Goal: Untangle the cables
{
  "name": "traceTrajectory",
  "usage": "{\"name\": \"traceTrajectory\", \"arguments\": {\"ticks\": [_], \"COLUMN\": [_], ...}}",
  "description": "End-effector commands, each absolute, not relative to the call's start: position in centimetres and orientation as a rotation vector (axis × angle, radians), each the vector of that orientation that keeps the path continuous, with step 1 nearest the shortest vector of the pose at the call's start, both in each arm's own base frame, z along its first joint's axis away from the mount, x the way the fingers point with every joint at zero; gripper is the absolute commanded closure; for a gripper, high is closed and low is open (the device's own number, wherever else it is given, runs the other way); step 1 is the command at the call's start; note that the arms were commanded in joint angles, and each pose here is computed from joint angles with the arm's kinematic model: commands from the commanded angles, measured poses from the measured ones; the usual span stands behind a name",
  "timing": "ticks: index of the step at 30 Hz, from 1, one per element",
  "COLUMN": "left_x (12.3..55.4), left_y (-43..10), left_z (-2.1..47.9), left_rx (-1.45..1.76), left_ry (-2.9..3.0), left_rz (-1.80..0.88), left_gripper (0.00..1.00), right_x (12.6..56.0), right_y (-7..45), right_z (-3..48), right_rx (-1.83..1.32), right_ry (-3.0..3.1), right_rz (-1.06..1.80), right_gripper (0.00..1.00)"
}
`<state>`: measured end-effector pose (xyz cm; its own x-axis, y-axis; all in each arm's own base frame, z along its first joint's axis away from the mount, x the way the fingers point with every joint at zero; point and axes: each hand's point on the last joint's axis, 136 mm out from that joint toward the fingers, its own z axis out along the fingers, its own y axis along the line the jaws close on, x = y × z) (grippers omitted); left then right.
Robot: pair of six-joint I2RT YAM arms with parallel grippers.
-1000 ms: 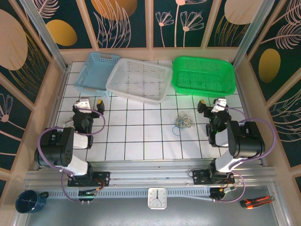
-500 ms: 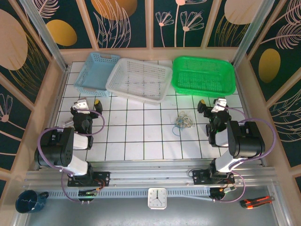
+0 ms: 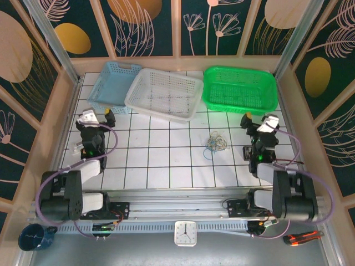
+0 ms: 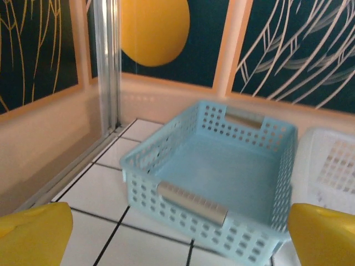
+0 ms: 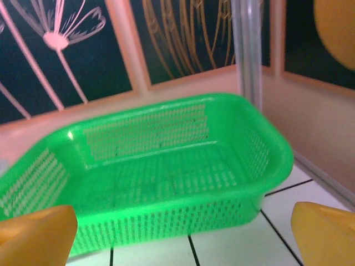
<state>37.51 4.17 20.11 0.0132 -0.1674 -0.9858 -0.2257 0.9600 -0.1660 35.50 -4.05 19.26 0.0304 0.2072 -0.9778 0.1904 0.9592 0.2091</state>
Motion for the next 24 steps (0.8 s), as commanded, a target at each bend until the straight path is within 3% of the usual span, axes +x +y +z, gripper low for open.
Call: {"name": "traceTrajectory", "arguments": {"ticks": [1, 3, 8, 12, 17, 24], "left_x": [38.1, 38.4, 38.4, 37.7, 36.6, 36.7], "left_y": [3.9, 2.8, -2.1, -5.8, -7.7, -6.9], "left_z": [21.4, 22.7, 24.5, 24.6, 25.9, 26.3], "left_rx": [-0.389, -0.389, -0.275, -0.199, -0.220, -0.314], "left_ry": [1.606, 1.616, 1.718, 1.817, 1.746, 1.741], "left_rz": [-0.047, -0.146, -0.421, -0.509, -0.648, -0.652], "left_gripper": [0.01, 0.01, 0.01, 0.01, 0.01, 0.01], "right_x": [36.4, 36.9, 38.5, 38.6, 37.3, 36.0], "right_y": [-6.4, -6.4, 1.4, 9.1, 20.9, 32.9], "right_z": [21.0, 22.0, 27.2, 28.4, 25.2, 18.6], "right_rx": [0.632, 0.755, 0.380, 0.188, 0.007, -0.101], "right_ry": [1.613, 1.670, 1.744, 1.865, 2.004, 2.189], "right_rz": [0.061, 0.162, 0.500, 0.638, 0.814, 0.946], "right_gripper": [0.01, 0.01, 0.02, 0.08, 0.13, 0.18]}}
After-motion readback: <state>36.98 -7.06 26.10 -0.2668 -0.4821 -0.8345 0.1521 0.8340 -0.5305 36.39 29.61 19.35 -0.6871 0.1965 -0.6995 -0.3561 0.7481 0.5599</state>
